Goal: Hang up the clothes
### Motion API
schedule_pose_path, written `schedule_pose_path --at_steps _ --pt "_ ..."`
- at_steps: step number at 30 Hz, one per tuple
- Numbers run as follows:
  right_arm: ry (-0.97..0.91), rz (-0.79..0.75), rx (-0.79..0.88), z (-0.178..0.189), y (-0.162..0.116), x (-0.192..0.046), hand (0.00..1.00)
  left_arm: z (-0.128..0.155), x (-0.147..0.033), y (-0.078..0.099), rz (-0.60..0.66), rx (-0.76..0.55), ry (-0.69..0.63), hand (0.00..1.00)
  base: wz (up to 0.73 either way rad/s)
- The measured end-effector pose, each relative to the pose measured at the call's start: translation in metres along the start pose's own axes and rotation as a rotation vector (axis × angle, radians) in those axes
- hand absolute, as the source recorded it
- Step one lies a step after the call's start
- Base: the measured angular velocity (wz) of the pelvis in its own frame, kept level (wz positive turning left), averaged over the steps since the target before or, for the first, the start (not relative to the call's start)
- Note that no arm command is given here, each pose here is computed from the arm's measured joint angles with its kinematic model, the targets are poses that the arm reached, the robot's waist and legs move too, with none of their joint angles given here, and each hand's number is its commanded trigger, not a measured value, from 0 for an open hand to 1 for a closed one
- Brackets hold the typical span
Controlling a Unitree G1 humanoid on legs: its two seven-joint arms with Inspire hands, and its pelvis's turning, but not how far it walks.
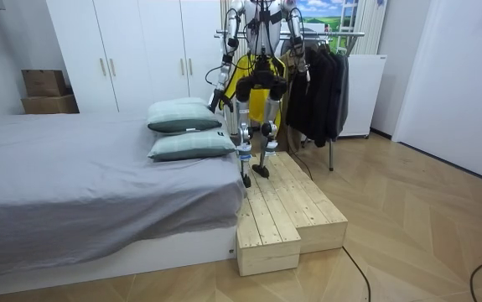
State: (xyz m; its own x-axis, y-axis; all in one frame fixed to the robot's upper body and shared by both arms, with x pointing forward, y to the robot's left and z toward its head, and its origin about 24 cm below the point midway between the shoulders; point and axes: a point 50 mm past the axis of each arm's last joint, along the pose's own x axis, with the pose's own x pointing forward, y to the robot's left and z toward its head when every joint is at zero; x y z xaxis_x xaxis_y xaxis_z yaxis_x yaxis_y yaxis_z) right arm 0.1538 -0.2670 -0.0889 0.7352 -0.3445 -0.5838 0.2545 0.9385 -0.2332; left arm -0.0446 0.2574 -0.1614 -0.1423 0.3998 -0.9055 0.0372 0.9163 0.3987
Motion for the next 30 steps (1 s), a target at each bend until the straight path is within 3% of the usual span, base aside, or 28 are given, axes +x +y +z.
schedule_pose_path --at_steps 13,24,30 --pt "0.446 0.047 0.211 -0.109 0.006 -0.038 0.0 0.005 -0.001 -0.004 -0.013 -0.006 -0.032 0.0 0.0" --pt "0.642 0.102 0.29 -0.146 0.019 -0.064 0.0 0.002 -0.001 -0.013 -0.038 0.022 -0.046 0.0 0.05" --pt "0.656 0.103 0.308 -0.147 0.019 -0.065 0.0 0.005 -0.001 -0.014 -0.044 0.022 -0.049 0.0 0.06"
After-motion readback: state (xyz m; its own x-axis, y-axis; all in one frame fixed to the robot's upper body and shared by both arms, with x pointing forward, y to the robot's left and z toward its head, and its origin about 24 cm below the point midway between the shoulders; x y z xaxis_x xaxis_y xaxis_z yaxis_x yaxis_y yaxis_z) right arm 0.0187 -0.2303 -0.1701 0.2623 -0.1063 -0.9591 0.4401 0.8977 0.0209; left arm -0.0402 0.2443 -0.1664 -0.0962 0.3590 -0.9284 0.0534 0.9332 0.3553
